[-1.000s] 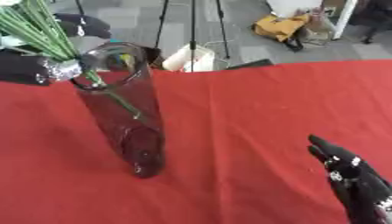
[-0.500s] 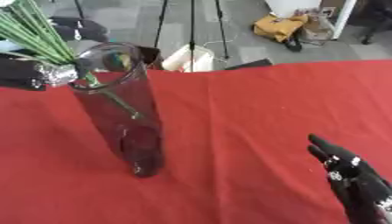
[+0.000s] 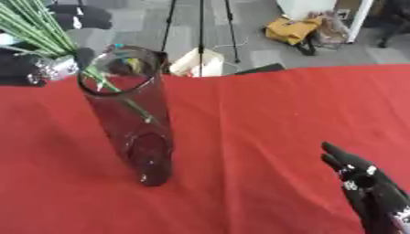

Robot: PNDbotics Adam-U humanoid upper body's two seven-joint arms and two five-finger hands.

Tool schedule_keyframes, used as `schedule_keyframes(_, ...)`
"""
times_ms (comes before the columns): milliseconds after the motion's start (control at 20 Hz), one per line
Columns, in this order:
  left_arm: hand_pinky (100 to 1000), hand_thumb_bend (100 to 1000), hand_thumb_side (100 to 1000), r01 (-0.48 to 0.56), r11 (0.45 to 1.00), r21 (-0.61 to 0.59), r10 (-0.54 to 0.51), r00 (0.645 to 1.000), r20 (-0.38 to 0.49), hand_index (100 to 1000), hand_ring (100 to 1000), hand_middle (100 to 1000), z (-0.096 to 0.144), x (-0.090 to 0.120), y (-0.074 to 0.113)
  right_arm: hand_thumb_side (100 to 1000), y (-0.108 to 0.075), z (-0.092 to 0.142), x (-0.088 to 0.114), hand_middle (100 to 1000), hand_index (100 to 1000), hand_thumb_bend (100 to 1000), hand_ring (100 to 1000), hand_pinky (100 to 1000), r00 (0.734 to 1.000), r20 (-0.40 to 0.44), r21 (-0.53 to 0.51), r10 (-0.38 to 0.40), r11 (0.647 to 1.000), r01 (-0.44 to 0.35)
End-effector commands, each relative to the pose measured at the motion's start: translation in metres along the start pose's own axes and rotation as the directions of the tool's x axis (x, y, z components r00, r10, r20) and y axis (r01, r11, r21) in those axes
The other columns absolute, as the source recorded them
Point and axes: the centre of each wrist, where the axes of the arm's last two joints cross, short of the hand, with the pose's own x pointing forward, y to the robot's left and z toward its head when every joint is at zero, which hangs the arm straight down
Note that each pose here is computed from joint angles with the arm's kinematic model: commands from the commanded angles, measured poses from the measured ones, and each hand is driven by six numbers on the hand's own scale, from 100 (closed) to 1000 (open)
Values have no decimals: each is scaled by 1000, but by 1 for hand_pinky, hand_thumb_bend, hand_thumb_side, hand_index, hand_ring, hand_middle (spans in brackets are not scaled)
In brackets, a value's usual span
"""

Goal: Arrange flowers into the vase.

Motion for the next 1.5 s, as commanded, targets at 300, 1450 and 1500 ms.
schedule_keyframes(300,1000,102,1000,66,998,-11,-66,998,-18,1000,1000,1000,4,6,17,1000,-4,-3,4,100,894,100,1000,992,1000,10,6,12,1000,-12)
schedule_keyframes(1450,1000,129,1000,31,991,-127,-25,999,46,1000,1000,1000,5,6,18,1000,-9,-2,4,100,892,100,1000,991,1000,-5,-11,1,1000,-1)
schedule_keyframes(1500,1000,132,1000,34,991,-126,-28,999,45,1000,1000,1000,5,6,19,1000,-9,-2,4,100,892,100,1000,991,1000,-5,-11,1,1000,-1)
